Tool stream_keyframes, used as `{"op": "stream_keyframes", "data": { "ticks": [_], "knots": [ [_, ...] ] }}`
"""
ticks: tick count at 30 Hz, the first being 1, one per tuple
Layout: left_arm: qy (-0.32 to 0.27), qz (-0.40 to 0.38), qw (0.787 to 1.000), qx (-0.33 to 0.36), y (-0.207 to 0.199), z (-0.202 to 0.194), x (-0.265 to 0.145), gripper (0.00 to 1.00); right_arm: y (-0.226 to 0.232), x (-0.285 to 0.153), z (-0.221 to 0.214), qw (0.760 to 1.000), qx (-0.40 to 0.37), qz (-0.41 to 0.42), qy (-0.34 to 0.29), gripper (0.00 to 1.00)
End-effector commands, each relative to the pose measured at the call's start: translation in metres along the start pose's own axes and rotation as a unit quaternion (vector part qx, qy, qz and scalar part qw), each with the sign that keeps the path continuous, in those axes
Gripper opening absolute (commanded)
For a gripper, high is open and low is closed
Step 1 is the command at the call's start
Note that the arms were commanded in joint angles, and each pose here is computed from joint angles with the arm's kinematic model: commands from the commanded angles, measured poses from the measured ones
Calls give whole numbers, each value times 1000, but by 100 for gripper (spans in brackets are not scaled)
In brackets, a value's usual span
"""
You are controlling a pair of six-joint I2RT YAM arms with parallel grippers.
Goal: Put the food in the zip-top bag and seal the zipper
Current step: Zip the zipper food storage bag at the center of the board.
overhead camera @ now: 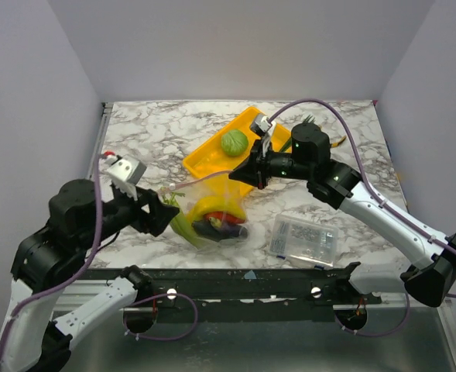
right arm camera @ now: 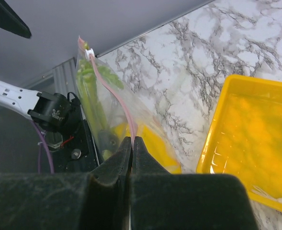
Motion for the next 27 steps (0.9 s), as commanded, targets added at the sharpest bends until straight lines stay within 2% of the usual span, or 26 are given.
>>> {"op": "stream_keyframes", "data": {
  "ticks": [1, 5, 8, 12, 23, 27],
  "knots": [
    [-4, 122, 992, -26, 35, -26, -21, 67, 8, -8, 5, 999, -27, 9, -20, 0],
    [-7, 158, 987, -22, 48, -21, -13, 60, 9, -7, 5, 999, -27, 13, -17, 0],
    [9, 159, 987, -12, 51, -21, 0, 58, 11, -8, 6, 999, -28, 17, -15, 0],
    [26, 143, 989, 8, 50, -21, 13, 50, 12, -8, 7, 999, -29, 17, -16, 0],
    [40, 138, 988, 53, 59, -20, 33, 53, 13, -7, 7, 999, -29, 24, -13, 0],
    [47, 113, 991, 52, 53, -22, 38, 50, 14, -8, 8, 999, -27, 23, -13, 0]
  ]
}}
Point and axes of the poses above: each gripper's point midway between its finger pads, its own x axis out along the fingers, its own y axis along the line the jaws close on, z = x × y, the point moved 2 cm from there along -x, back along the fingers, and after that the axes turned 8 degrees about x, right-handed, at the moved point
